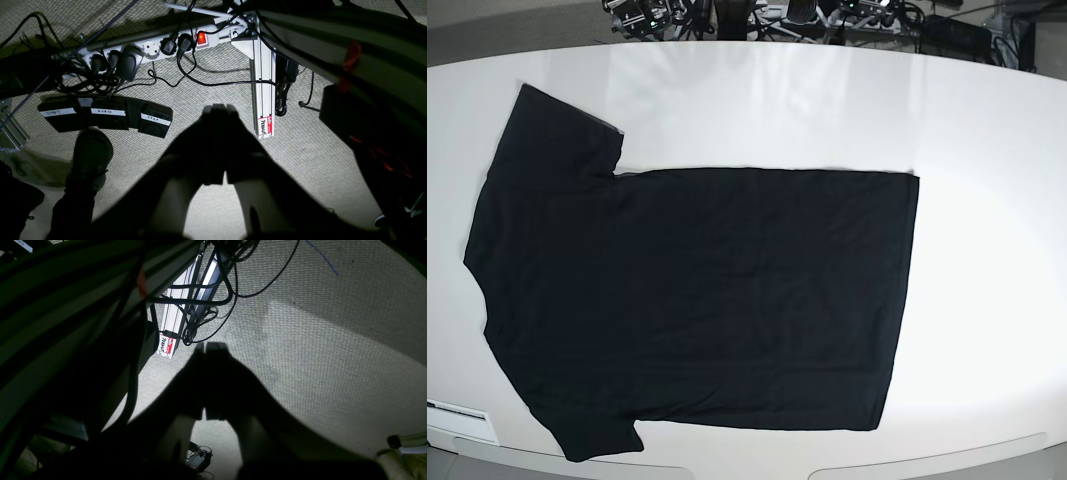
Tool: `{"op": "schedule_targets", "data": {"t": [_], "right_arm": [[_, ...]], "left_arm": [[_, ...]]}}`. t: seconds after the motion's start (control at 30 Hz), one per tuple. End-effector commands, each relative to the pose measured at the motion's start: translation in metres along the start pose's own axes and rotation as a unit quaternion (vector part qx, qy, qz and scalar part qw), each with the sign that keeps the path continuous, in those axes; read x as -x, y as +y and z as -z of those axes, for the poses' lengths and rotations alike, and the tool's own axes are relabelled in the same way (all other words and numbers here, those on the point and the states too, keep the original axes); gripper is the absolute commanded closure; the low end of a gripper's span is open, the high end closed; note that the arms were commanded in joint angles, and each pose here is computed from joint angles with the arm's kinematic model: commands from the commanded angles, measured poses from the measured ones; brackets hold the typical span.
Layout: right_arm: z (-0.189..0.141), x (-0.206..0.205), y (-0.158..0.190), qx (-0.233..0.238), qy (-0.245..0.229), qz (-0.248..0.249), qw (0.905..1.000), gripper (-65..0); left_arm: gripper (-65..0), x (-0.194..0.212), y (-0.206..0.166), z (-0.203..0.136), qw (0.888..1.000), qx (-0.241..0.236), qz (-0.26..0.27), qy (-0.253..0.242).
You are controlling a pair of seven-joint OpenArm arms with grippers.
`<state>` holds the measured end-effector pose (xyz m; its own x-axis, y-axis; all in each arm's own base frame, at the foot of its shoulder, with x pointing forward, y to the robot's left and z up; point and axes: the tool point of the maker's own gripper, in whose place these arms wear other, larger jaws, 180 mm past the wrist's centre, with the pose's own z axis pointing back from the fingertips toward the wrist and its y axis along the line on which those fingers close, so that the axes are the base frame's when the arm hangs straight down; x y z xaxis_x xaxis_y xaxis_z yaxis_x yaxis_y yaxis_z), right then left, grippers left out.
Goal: Fold the T-shirt properly
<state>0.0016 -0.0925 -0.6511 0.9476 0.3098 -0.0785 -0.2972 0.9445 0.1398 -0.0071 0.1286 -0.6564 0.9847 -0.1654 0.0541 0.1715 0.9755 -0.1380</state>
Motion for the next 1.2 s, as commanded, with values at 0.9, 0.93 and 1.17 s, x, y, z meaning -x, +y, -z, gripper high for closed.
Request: {"op": "schedule_targets", "data": {"t": [0.9,0.93,1.17], "right_arm": [[-0.040,0.160,0.030,-0.075,0.159,-0.045,0.9834,0.0],[-0.049,0.174,0.036,-0.087,0.164,-0.045,0.9817,0.0],[-0.133,0.216,0.067,-0.119,0.135,-0.075,0.9808,0.0]], "left_arm": [[0.0,0.091,-0.005,-0.058,0.987,0.040,0.075,0.137],[0.0,0.094,-0.004,-0.069,0.987,0.042,0.086,0.127],[0.0,0.109,-0.005,-0.168,0.979,0.051,0.186,0.068]]}}
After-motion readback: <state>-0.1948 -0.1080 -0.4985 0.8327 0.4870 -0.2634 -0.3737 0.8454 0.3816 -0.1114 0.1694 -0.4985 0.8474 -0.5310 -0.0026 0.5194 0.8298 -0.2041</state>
